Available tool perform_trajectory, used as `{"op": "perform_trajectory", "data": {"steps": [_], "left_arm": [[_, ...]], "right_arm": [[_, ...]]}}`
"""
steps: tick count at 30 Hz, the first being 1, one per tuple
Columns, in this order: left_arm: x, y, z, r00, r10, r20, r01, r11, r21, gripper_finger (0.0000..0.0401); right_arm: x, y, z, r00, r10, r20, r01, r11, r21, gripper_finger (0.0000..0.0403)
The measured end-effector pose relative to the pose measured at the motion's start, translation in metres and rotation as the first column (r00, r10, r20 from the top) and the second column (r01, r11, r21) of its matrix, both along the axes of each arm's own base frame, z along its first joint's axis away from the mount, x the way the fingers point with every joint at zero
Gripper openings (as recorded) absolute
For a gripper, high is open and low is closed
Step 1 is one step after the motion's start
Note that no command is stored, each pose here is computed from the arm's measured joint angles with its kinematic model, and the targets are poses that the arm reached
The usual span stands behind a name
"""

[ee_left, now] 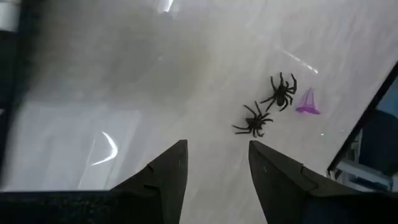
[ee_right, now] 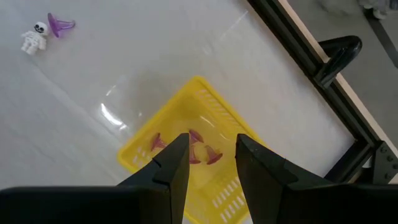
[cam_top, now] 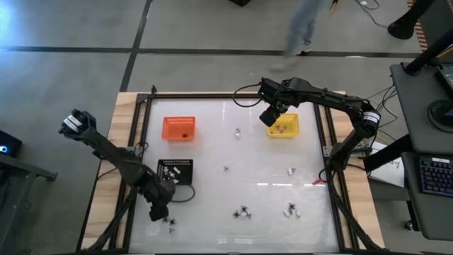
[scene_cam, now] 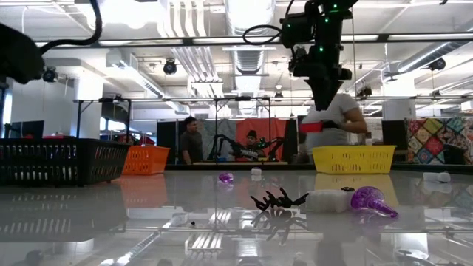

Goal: Sort Halloween decoration
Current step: Put the black spider toy into the orange bin

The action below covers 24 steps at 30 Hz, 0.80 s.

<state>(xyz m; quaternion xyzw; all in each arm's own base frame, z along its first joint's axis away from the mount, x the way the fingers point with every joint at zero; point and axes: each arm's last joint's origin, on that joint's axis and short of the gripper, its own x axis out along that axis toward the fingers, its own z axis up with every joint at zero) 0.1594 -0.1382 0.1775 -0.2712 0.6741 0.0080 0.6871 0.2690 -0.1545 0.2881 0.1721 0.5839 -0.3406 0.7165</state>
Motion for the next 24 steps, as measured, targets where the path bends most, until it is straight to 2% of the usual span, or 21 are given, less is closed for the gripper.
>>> {"op": "perform_trajectory", "data": {"steps": [7, 17, 24], "left_arm": [[0.006, -0.024, -0.011, 0.999, 0.037, 0.019, -0.036, 0.997, -0.068, 0.0153], [0.007, -0.042, -0.027, 0.999, -0.030, -0.012, 0.030, 1.000, 0.004, 0.0153], [0.015, -0.049, -0.035, 0.998, 0.012, -0.067, -0.010, 0.999, 0.034, 0.0153]], "right_arm": [[0.000, 0.000, 0.000, 1.000, 0.000, 0.000, 0.000, 1.000, 0.000, 0.0121], [0.000, 0.000, 0.000, 1.000, -0.001, 0.000, 0.001, 1.000, 0.000, 0.0121], [0.000, 0.000, 0.000, 1.000, -0.001, 0.000, 0.001, 1.000, 0.001, 0.0121]]}}
